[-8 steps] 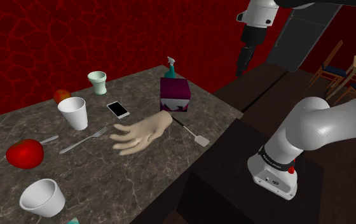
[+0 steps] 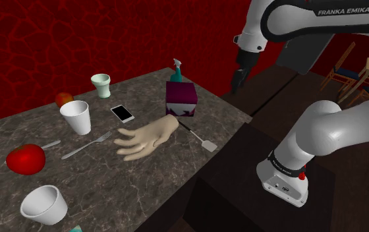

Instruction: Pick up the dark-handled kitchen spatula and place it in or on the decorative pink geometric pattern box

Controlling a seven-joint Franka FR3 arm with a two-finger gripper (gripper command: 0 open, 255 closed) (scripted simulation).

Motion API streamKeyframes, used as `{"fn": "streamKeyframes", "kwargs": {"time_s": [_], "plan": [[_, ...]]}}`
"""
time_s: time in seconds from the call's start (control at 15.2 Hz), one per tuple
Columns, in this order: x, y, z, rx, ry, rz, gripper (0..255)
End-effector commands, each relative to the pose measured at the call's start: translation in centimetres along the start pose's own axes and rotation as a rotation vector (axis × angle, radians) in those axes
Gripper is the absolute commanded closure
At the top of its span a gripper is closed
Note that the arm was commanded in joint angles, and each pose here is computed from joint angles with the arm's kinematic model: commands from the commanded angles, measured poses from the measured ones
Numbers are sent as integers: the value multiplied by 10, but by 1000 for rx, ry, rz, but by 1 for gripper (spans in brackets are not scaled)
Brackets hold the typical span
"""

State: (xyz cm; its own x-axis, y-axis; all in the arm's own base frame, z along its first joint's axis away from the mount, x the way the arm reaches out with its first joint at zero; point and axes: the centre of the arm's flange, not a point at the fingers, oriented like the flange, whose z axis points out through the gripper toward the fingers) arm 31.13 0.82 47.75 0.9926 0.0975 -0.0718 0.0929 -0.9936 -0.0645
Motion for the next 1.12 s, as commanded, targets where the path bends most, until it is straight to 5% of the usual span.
{"fn": "streamKeyframes", "kwargs": {"time_s": [0.0,1.06], "plan": [[9,1,24,-5,14,14,0],[86,3,216,-44,100,121,0]]}}
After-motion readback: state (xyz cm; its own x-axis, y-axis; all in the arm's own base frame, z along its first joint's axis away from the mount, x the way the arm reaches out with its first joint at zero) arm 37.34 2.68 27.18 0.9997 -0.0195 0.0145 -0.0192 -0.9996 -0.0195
